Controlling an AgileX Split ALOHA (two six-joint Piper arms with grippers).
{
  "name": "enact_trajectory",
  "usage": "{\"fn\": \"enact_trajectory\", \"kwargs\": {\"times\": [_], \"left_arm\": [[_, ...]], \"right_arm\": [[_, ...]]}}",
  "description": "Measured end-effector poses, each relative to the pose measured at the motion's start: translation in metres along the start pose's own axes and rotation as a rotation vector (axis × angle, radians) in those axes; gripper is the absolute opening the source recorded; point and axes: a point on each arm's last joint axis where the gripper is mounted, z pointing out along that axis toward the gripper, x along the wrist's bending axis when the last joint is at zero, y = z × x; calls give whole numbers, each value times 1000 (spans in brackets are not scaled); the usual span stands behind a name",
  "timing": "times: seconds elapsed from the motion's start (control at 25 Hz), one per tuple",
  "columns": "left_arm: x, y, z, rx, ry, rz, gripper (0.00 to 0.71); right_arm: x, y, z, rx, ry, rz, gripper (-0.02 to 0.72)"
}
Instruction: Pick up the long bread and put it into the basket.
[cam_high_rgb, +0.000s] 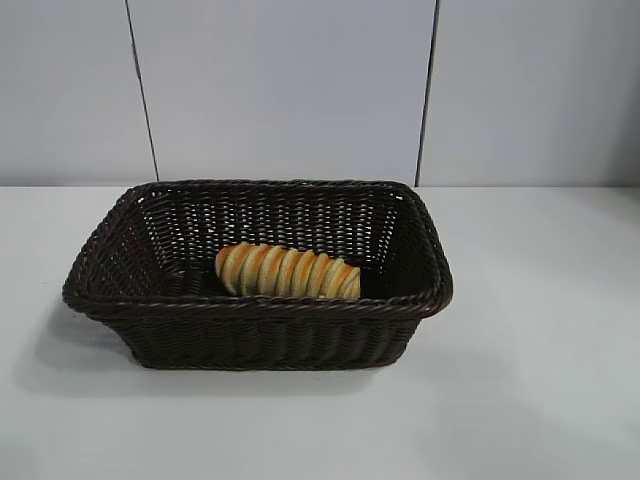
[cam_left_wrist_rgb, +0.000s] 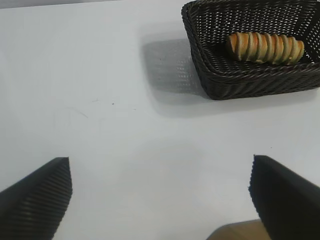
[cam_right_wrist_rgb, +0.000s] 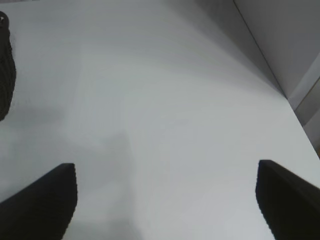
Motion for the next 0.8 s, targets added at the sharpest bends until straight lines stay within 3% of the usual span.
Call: {"fn": "enact_trajectory", "kwargs": {"times": [0.28, 0.8], "left_arm": [[0, 0, 0, 0, 0, 0, 695], [0, 0, 0, -5, 1, 0, 695]], "right_arm": [[3, 0, 7, -26, 29, 13, 695], [3, 1, 8, -37, 29, 14, 695]]}}
